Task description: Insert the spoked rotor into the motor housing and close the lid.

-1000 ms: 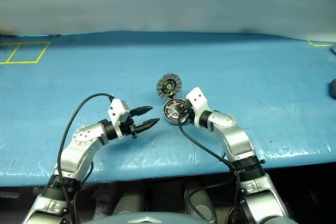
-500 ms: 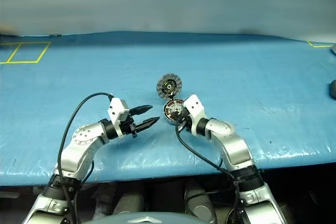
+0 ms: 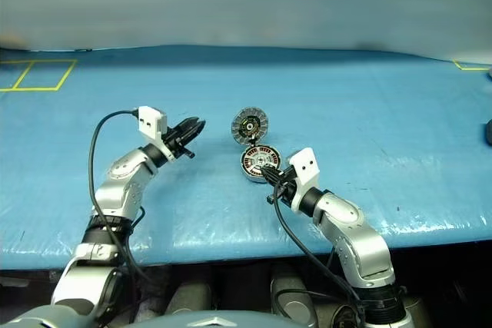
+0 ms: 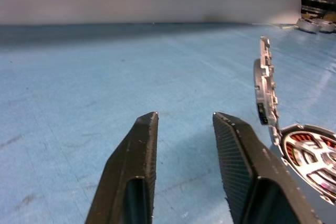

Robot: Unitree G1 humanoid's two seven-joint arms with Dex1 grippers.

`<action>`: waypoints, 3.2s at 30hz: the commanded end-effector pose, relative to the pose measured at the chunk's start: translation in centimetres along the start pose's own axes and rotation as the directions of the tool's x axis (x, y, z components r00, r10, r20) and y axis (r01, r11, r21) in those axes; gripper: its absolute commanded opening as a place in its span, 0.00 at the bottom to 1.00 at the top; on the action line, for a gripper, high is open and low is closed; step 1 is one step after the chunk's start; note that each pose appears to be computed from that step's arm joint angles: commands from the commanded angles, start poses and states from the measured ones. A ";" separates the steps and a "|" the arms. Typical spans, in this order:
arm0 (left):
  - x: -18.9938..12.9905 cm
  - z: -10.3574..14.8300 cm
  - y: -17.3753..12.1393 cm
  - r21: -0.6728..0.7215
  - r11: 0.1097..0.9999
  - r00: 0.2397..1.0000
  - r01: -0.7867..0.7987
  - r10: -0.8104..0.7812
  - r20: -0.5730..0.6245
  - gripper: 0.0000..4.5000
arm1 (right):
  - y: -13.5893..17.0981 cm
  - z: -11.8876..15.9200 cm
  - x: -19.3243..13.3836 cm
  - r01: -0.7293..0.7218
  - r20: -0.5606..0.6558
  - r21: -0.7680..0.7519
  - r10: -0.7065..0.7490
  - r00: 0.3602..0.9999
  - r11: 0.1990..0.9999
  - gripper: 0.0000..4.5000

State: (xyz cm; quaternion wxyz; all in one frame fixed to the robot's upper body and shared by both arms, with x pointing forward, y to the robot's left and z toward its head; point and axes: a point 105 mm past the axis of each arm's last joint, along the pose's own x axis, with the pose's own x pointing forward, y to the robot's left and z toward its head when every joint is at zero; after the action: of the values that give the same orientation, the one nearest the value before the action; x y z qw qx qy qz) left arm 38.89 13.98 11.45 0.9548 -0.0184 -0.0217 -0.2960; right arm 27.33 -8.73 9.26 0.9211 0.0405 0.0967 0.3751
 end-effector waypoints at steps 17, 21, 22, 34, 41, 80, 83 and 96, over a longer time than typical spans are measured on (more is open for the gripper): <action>8.1 2.5 -6.6 0.059 0.906 0.908 0.419 -0.417 -0.049 0.01 | 1.7 -1.2 -4.7 0.077 -0.056 -0.001 -0.077 0.995 0.997 0.00; 7.7 2.1 -8.5 0.097 0.829 0.835 0.550 -0.543 -0.094 0.01 | 1.7 -1.1 -5.1 0.103 -0.040 0.012 -0.102 0.994 0.995 0.00; 7.5 1.9 -9.0 0.107 0.806 0.813 0.581 -0.572 -0.108 0.01 | 1.7 -1.0 -5.1 0.109 -0.035 0.013 -0.109 0.993 0.994 0.00; 5.3 -1.0 -13.3 0.170 0.587 0.611 0.791 -0.751 -0.251 0.01 | 0.0 0.0 -7.6 0.227 0.000 -0.003 -0.227 0.974 0.974 0.00; 4.0 -4.4 -13.1 0.197 0.537 0.567 0.821 -0.722 -0.396 0.01 | -0.5 0.1 -7.2 0.252 0.005 -0.006 -0.252 0.968 0.968 0.00; -8.4 -2.3 -10.4 0.102 0.840 0.838 0.533 -0.508 -0.199 0.00 | -3.1 2.7 3.5 0.030 0.045 -0.156 -0.023 0.999 0.987 0.95; -8.7 -2.5 -10.6 0.100 0.846 0.844 0.524 -0.499 -0.198 0.00 | -3.4 2.6 3.6 0.020 0.022 -0.188 -0.016 1.000 0.982 0.95; -8.1 -2.4 -10.3 0.089 0.869 0.866 0.487 -0.467 -0.178 0.00 | -4.4 -1.2 3.9 0.027 -0.143 -0.284 -0.070 0.987 0.958 0.98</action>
State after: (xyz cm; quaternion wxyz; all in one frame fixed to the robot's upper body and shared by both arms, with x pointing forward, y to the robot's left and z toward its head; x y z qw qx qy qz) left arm 26.48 10.46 7.69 0.8556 0.0637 0.0516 -0.5110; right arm 33.00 -9.00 7.62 0.9175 -0.1166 0.1021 0.3662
